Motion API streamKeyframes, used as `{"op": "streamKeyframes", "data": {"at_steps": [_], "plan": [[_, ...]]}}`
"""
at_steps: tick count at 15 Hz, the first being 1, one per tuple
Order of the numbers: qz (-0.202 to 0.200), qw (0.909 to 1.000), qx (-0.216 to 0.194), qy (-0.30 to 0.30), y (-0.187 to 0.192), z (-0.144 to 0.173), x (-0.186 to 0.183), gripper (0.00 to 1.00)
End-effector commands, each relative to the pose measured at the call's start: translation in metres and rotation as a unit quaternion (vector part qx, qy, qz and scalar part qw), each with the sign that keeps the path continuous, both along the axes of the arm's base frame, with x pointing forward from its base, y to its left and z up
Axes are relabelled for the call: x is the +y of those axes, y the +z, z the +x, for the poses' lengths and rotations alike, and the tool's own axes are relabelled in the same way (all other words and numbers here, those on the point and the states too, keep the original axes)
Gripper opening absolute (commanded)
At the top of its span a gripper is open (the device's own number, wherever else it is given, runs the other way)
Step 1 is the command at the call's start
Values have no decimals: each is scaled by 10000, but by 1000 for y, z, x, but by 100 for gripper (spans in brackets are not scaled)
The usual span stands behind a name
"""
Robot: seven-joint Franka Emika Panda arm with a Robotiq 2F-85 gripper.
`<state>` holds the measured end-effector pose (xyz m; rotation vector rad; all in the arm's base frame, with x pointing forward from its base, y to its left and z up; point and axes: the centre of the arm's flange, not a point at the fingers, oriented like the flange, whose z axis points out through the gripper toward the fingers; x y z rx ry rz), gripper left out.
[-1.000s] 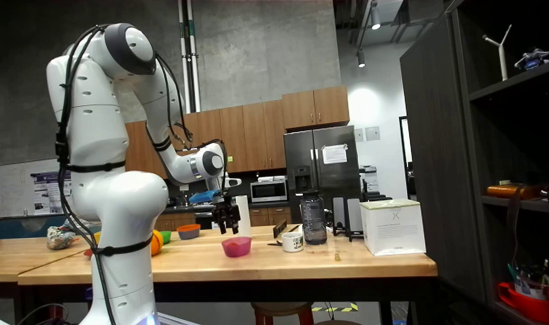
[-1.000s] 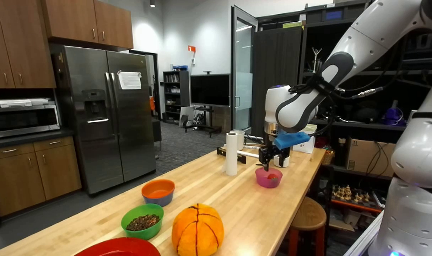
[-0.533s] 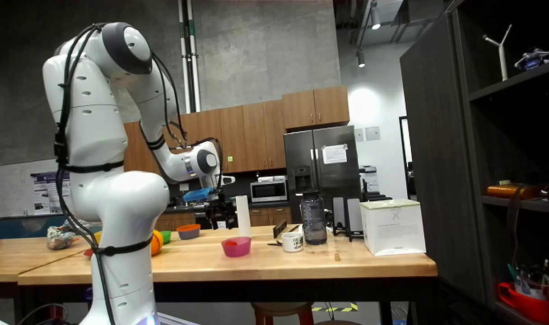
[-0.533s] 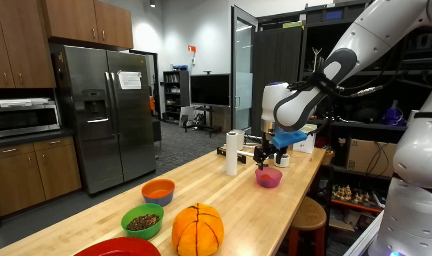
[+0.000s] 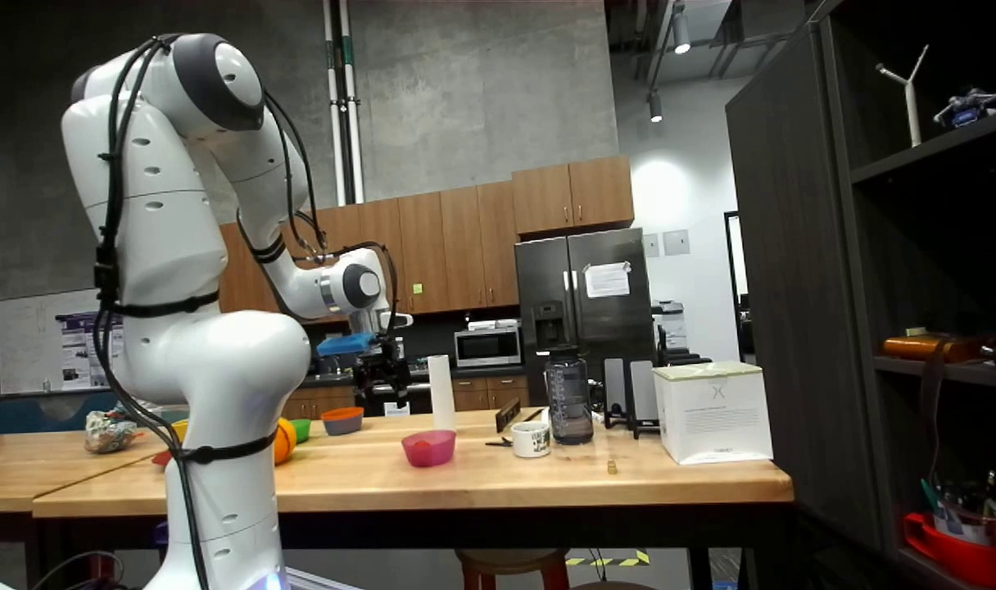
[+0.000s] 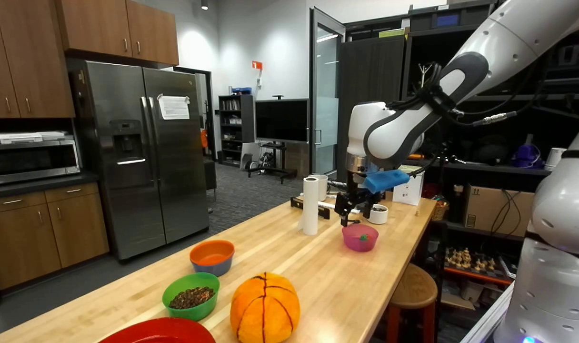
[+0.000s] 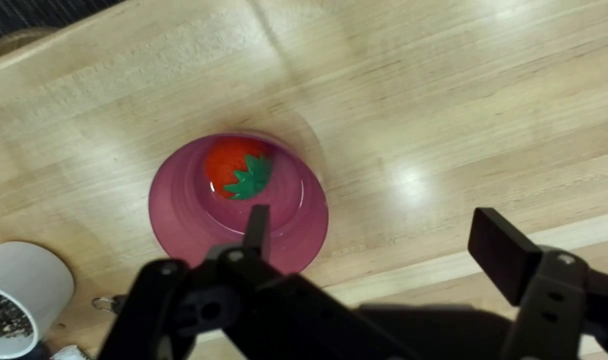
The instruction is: Remove the pink bowl from the stacked bowls, then put the strawberry in the pink bowl
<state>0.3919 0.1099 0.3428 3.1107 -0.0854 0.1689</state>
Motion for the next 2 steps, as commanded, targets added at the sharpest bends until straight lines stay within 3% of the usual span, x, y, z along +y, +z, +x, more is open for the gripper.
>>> {"op": "streamKeyframes", "data": {"at_steps": [1, 2], "plan": [[72, 9996, 4, 282, 17, -11, 5, 100], [64, 9995, 43, 312, 20, -12, 7, 100]]}}
